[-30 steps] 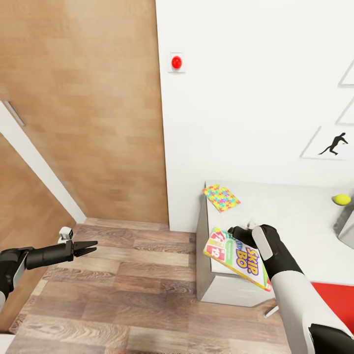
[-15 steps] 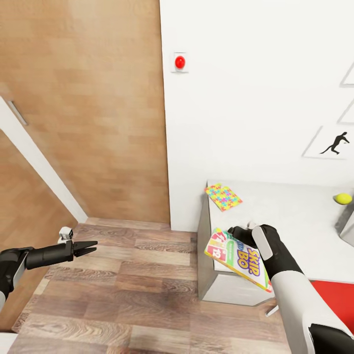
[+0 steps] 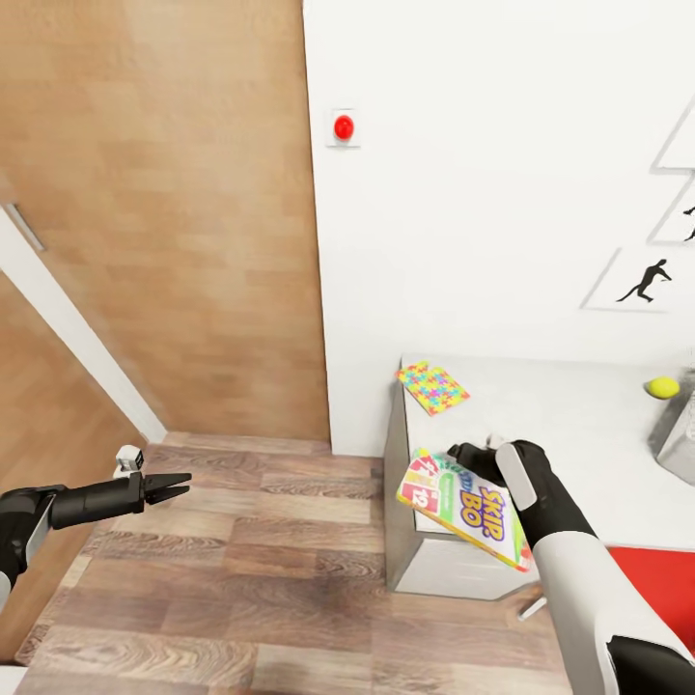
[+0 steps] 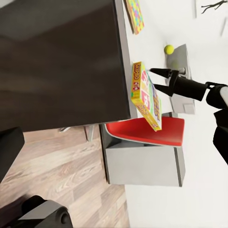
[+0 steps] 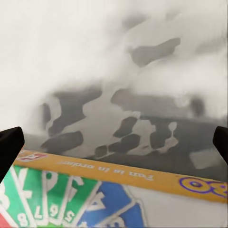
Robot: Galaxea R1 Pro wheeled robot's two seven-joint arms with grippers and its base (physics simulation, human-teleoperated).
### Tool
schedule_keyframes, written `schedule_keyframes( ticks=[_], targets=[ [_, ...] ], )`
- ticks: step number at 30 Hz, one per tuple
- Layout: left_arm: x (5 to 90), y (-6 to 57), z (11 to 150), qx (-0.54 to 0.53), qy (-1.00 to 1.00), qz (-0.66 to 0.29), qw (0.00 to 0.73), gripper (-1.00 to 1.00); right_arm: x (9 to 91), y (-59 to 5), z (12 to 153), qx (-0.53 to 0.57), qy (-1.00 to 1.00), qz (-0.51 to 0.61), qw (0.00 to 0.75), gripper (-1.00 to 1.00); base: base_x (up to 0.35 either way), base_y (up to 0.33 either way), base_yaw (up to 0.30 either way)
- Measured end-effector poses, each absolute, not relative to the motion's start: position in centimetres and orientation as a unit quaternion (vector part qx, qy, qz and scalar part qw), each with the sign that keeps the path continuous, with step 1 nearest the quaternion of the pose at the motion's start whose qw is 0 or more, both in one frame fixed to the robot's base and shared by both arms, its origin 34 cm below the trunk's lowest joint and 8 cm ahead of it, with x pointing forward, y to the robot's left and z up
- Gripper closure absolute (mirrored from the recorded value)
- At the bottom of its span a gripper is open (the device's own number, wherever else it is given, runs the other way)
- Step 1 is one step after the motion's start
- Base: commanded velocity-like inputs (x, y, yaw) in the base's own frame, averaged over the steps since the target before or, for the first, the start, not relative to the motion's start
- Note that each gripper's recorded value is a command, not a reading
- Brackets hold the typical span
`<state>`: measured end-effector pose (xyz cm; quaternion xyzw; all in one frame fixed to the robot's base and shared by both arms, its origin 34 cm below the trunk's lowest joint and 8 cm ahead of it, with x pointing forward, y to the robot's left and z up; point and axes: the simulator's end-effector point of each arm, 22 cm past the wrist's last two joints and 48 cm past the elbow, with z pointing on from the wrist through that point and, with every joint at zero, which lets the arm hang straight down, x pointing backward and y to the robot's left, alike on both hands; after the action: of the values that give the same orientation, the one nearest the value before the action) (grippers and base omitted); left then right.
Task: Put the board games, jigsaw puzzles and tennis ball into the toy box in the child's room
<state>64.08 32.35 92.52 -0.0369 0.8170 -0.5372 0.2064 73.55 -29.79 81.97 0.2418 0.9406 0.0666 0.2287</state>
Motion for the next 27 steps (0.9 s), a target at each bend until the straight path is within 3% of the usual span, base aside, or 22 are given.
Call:
schedule_keyframes(
  ticks=[27],
  targets=[
    [64.4,32.4,94.5,-0.027,0.813,-0.538,0.223,-1.00,78.1,-30.5,92.0,0.260,0.899,0.129,0.327,-1.00,0.000,0.000,-0.146]
  ],
)
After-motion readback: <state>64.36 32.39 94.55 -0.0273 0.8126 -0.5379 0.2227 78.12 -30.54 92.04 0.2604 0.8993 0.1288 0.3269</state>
